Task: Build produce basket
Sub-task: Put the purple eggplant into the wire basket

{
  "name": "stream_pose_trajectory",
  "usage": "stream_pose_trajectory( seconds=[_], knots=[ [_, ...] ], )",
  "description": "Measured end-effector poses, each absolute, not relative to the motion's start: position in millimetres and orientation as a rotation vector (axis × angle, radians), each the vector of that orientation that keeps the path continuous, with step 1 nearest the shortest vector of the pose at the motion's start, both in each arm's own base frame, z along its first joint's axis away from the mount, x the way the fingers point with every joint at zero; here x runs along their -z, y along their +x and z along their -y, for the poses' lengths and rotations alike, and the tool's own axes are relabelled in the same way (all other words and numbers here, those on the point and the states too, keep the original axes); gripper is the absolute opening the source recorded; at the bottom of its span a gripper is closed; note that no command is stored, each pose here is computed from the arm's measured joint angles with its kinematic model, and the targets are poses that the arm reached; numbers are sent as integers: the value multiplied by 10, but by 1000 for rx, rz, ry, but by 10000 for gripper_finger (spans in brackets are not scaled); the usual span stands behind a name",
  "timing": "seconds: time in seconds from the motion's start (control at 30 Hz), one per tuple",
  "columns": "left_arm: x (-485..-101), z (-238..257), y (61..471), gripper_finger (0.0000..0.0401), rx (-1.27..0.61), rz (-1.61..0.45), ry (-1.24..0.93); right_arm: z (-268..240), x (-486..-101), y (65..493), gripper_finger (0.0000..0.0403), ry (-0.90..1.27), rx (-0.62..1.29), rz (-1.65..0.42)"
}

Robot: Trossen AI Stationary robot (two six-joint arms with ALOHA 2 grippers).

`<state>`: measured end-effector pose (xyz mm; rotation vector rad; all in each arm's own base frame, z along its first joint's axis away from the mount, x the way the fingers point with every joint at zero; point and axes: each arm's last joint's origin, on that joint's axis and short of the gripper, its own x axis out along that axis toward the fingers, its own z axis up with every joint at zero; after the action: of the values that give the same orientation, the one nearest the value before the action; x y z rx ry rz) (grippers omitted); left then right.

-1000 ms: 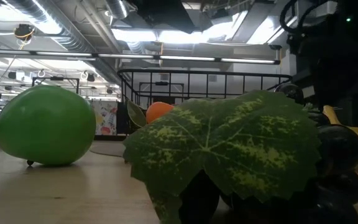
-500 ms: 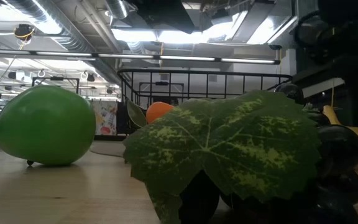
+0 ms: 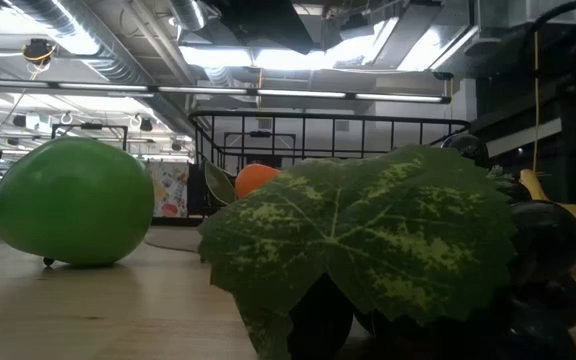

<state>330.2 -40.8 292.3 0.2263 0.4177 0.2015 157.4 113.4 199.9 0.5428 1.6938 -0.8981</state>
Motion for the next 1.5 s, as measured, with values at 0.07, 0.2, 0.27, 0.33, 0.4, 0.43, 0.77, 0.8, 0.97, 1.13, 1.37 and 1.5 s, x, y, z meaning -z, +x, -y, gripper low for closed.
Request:
stream_pose_trajectory(
  seconds=[0.07, 0.2, 0.27, 0.33, 0.4, 0.43, 0.77, 0.8, 0.97, 1.13, 1.37, 1.5],
  knots=[
    [-2922, 409, 3302, 69, -201, -418, 227, -1197, -1988, 1581, 139, 558, 842, -1686],
    [-2924, 408, 3302, 69, -202, -418, 226, -1282, -1967, 1648, 139, 616, 742, -1635],
    [-2924, 408, 3302, 69, -202, -418, 226, -1299, -1960, 1685, 139, 627, 717, -1587],
    [-2924, 408, 3302, 69, -202, -417, 226, -1293, -1957, 1725, 139, 620, 705, -1531],
    [-2924, 409, 3302, 69, -202, -417, 226, -1270, -1956, 1765, 139, 564, 692, -1454],
    [-2925, 409, 3302, 69, -202, -417, 226, -1256, -1961, 1780, 139, 524, 680, -1425],
    [-2925, 409, 3302, 69, -202, -417, 226, -1081, -2846, 1649, 139, 330, 680, -1203],
    [-2925, 408, 3302, 69, -202, -417, 226, -1061, -2958, 1618, 139, 306, 663, -1141],
    [-2925, 408, 3302, 69, -202, -417, 226, -1014, -3260, 1531, 139, 218, 606, -810],
    [-2925, 409, 3301, 69, -202, -417, 226, -1041, -3299, 1539, 139, 265, 579, -750],
    [-2924, 408, 3301, 69, -202, -418, 225, -1075, -3262, 1571, 139, 268, 570, -787],
    [-2924, 408, 3301, 69, -202, -418, 225, -1074, -3258, 1584, 139, 309, 566, -806]
  ],
)
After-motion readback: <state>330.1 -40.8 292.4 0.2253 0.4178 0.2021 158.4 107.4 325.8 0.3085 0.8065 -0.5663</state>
